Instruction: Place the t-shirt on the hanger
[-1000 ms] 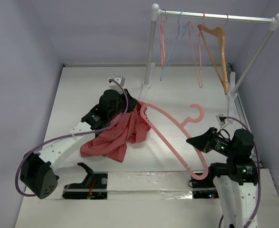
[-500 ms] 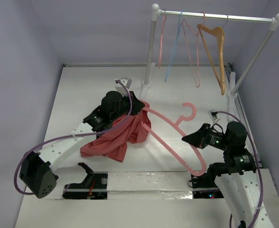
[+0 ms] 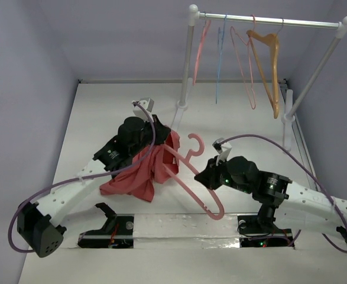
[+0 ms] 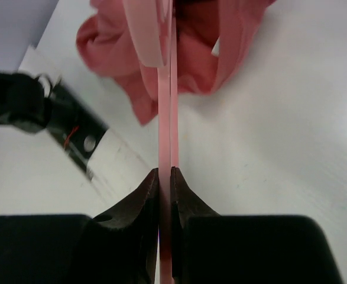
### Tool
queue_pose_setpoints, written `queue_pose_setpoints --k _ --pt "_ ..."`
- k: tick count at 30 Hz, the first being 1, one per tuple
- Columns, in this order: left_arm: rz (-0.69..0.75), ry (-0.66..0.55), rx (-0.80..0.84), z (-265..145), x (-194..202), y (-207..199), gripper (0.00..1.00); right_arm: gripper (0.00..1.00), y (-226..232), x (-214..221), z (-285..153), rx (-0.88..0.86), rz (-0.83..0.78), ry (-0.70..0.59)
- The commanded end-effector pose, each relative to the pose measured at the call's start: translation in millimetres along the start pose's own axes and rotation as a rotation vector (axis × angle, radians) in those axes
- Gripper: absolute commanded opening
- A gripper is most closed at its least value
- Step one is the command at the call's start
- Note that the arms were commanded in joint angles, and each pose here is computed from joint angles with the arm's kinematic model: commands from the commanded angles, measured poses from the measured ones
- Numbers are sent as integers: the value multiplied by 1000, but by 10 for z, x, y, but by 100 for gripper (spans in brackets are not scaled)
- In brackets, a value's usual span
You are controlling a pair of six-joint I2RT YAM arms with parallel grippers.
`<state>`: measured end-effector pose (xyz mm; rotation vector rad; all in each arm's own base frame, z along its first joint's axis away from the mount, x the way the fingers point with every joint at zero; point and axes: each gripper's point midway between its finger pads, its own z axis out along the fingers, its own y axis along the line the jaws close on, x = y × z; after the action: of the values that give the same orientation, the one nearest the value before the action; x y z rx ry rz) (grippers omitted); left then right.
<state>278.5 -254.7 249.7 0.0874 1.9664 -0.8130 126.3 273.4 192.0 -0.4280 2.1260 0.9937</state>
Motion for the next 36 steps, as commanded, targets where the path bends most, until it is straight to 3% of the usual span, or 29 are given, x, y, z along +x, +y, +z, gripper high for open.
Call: queue_pose_setpoints --k 1,3,10,20,25,32,36 --pt "17 -111 -46 -232 -277 39 0 0 -38 -868 -218 127 22 -355" --pt "19 -122 -61 -269 -321 53 0 0 -59 -963 -328 146 38 -393" --pt "39 -159 -122 -317 -478 112 0 0 -69 -781 -368 179 21 -291" --pt "81 -205 -153 -495 -765 58 0 0 -59 -800 -546 188 21 -273" --pt "116 -169 -158 -582 -740 64 0 0 32 -953 -481 185 -24 -299" --pt "173 -254 -398 -959 -1152 346 0 0 260 -1273 -707 120 -52 -378" --pt "192 -245 -374 -904 -1192 274 0 0 374 -1283 -771 52 -53 -380"
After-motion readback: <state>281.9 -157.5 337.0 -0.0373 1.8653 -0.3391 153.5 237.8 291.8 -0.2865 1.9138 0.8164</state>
